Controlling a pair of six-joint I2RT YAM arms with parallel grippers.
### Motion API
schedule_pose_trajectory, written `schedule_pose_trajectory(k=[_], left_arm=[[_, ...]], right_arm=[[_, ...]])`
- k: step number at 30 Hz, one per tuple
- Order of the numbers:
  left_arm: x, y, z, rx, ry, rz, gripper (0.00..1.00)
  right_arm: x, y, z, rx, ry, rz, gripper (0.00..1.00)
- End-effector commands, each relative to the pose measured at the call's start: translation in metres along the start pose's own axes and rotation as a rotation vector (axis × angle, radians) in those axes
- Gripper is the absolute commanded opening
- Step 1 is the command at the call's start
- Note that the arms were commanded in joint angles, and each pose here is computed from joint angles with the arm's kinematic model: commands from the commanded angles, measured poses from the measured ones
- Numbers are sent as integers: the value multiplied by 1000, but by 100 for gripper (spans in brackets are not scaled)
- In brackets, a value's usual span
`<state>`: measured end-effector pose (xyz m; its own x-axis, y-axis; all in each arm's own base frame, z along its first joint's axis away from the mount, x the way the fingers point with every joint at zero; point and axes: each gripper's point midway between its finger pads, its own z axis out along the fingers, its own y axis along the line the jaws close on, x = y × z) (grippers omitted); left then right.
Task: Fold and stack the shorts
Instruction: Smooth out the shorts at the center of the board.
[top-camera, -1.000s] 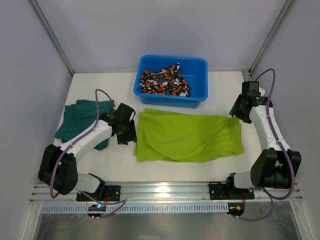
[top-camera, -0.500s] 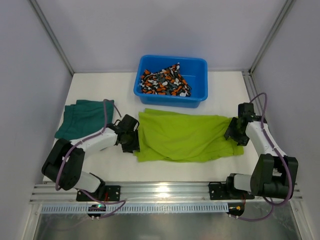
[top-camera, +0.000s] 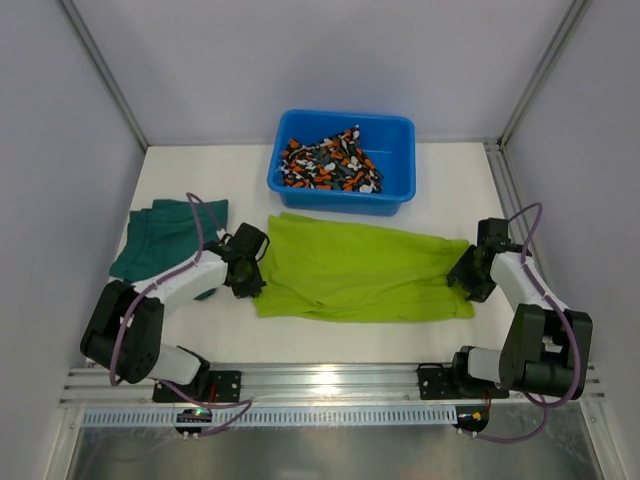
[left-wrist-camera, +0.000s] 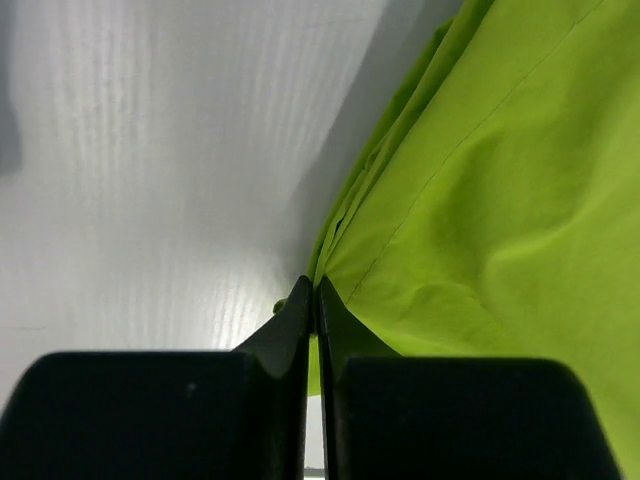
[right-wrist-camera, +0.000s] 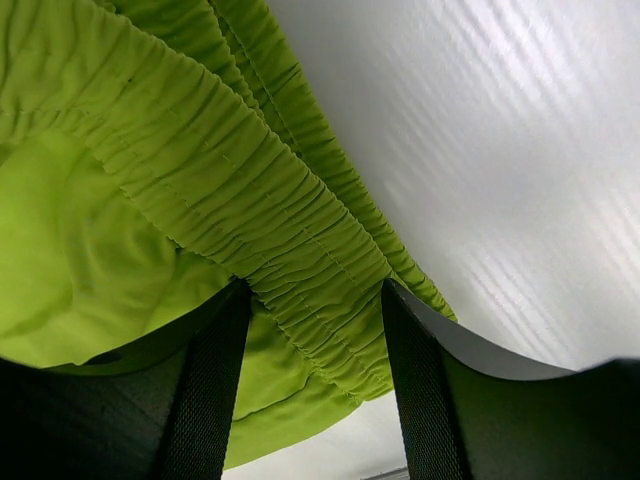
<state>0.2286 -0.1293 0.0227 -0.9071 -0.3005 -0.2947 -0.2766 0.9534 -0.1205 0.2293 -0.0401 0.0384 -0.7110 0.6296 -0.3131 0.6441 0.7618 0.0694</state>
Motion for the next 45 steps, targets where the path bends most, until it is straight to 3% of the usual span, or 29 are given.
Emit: schedule_pose_trajectory(k=[1,3,4,7,15,20,25,26,27,29,30,38,42,45], left_arm=[[-11,24,-19,-87,-54,-56,1],[-12,6,-32,20,-46,-58,14],[-13,0,-37,57,-51,-55,31],[-13,-8,-56,133,-80,-29,44],[33,-2,-48,188,53,-60,45],[55,-1,-31,186,111,-97,45],[54,2,-21,162,93,-119,43],[50,5,-18,134,80,-124,39],[49,6,-16,124,77,-127,21],[43,14,-14,68,43,-131,2],[39,15,-14,51,31,-130,0],[14,45,-29,-136,-76,-127,0],[3,42,-34,-122,-117,-139,0],[9,21,-37,-23,-51,-114,0]], right_arm=[[10,14,-2,-109,-21,103,59],[12,14,-6,-122,-39,125,58],[10,14,-8,-127,-47,127,58],[4,16,-19,-144,-75,113,58],[-1,17,-16,-137,-75,84,58],[-1,18,-11,-139,-72,81,58],[-3,16,-12,-126,-87,75,58],[-4,14,-12,-121,-91,74,58],[-3,14,-11,-117,-91,71,58],[-2,8,-8,-90,-88,69,58],[-2,6,-8,-76,-89,80,58],[0,-4,0,-21,-71,88,58],[0,-1,-2,-38,-73,91,58],[-3,1,-6,-49,-84,93,58]])
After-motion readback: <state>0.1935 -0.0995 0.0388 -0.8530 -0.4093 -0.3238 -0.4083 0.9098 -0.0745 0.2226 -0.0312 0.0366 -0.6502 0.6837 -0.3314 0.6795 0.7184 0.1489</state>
